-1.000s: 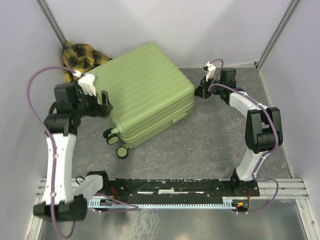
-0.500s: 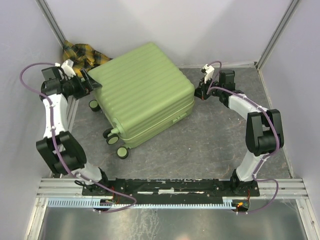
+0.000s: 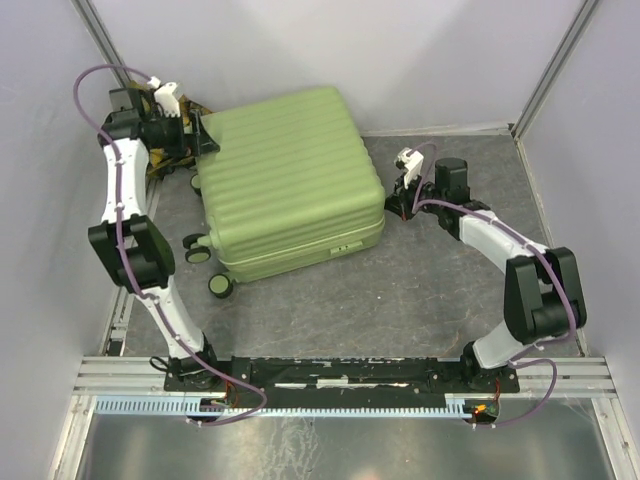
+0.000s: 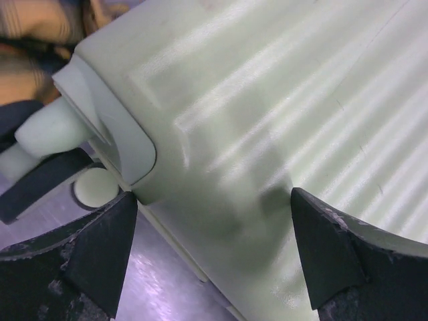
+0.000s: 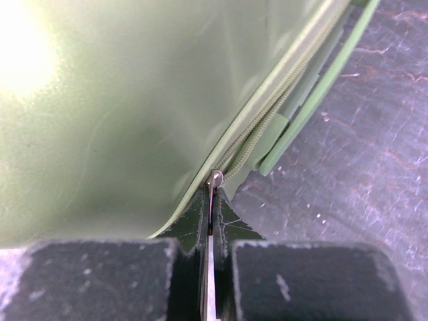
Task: Pack the luggage
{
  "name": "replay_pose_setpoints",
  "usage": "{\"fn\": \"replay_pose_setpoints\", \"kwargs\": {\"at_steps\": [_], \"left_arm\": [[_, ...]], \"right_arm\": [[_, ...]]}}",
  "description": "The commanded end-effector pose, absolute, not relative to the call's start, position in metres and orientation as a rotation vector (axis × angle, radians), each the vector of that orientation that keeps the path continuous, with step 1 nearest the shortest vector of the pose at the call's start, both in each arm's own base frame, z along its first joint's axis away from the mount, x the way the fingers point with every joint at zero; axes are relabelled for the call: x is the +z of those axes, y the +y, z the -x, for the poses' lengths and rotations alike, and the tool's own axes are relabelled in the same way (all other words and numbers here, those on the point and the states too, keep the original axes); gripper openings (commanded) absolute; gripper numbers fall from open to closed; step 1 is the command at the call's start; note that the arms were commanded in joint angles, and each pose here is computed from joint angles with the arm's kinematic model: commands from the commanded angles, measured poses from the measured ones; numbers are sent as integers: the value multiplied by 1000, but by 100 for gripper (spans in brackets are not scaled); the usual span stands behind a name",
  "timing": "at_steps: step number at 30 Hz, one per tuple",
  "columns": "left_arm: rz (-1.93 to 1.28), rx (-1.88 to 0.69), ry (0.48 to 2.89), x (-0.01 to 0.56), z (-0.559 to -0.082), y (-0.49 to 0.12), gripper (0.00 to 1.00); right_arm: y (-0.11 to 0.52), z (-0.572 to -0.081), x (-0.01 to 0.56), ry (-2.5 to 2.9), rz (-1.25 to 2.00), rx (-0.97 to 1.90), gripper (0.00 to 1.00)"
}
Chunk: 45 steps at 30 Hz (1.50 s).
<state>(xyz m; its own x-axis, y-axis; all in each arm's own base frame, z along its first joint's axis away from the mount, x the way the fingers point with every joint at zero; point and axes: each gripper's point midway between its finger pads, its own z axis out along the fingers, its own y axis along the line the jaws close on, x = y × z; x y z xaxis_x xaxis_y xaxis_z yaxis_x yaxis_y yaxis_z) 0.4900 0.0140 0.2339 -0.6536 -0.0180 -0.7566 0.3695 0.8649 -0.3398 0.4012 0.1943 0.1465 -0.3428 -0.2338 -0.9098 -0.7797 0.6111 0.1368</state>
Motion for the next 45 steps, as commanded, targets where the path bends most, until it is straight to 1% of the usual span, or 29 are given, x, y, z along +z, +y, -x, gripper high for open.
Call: {"fn": "replay_pose_setpoints", "kwargs": {"at_steps": [1, 8, 13, 16, 19, 22, 23, 25, 29, 31, 32, 35, 36, 40, 45], "left_arm": [[-930, -905, 2333, 145, -430, -104, 90], [-1316, -965, 2266, 128, -389, -143, 87], [-1513, -948, 2207, 132, -367, -139, 86], [-1558, -891, 2153, 144, -364, -136, 85], [-1506, -879, 2098, 168, -370, -147, 83], [-1521, -816, 2055, 182, -375, -170, 81], [-1482, -777, 2053, 186, -384, -179, 81], [-1278, -714, 2064, 202, -416, -195, 81], [-816, -435, 1963, 252, -513, -207, 83], [-690, -383, 1909, 266, -542, -216, 86], [-646, -340, 1902, 263, -559, -219, 87], [-492, -112, 1870, 264, -604, -218, 88], [-431, -43, 1836, 274, -617, -215, 89], [-277, 181, 1764, 270, -654, -195, 91], [-210, 401, 1633, 276, -670, -184, 92]], "right_arm": [[255, -309, 154, 1809, 1026, 1026, 2], [259, -260, 153, 1803, 1057, 1020, 2], [248, -228, 146, 1819, 1080, 994, 2], [242, -217, 144, 1822, 1073, 972, 2], [240, -220, 144, 1834, 1027, 951, 2], [244, -228, 146, 1822, 990, 943, 2], [246, -230, 147, 1819, 988, 947, 2], [248, -234, 147, 1811, 989, 946, 2], [252, -238, 148, 1798, 999, 948, 2], [254, -240, 146, 1802, 997, 953, 2], [255, -241, 146, 1800, 999, 955, 2], [257, -245, 150, 1796, 995, 946, 2], [256, -247, 150, 1796, 992, 944, 2], [258, -249, 150, 1795, 990, 943, 2], [259, -252, 150, 1800, 976, 945, 2]]}}
